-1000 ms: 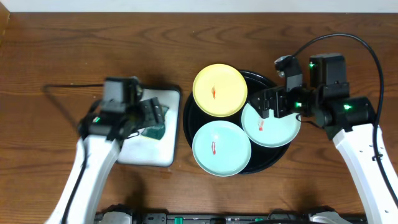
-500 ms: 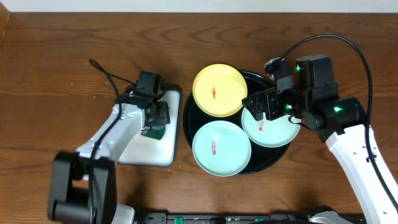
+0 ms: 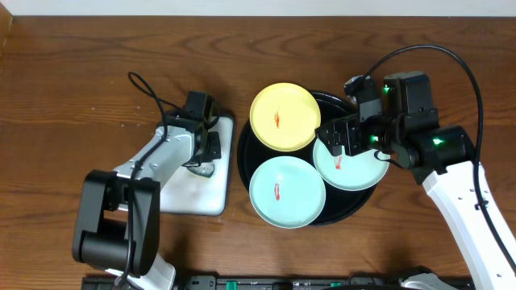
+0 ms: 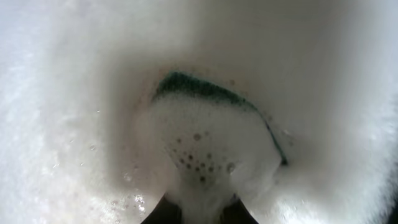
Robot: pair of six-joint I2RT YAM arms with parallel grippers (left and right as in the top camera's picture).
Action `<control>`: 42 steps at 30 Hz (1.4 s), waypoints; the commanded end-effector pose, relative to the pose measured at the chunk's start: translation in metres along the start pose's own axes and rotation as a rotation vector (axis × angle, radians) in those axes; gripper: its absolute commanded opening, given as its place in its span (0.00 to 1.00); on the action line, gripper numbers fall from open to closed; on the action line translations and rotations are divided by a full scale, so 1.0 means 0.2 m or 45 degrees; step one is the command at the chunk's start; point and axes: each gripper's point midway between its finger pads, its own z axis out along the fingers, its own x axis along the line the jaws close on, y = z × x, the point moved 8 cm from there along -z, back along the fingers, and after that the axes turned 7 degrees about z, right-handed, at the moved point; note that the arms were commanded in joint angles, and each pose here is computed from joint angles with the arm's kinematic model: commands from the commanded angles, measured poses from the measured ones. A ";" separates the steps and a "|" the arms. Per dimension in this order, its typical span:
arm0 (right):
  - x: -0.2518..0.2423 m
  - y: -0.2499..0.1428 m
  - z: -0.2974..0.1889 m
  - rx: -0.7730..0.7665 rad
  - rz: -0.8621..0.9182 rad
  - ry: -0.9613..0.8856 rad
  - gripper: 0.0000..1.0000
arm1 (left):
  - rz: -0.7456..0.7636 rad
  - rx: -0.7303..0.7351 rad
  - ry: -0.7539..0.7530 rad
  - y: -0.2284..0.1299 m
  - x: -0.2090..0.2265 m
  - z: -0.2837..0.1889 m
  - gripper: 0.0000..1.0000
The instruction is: Clean dirty plates on tray and stack at the side
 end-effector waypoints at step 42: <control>-0.54 0.09 1.09 0.172 0.177 -0.334 0.05 | 0.025 -0.437 -0.323 0.17 -0.10 -0.59 0.07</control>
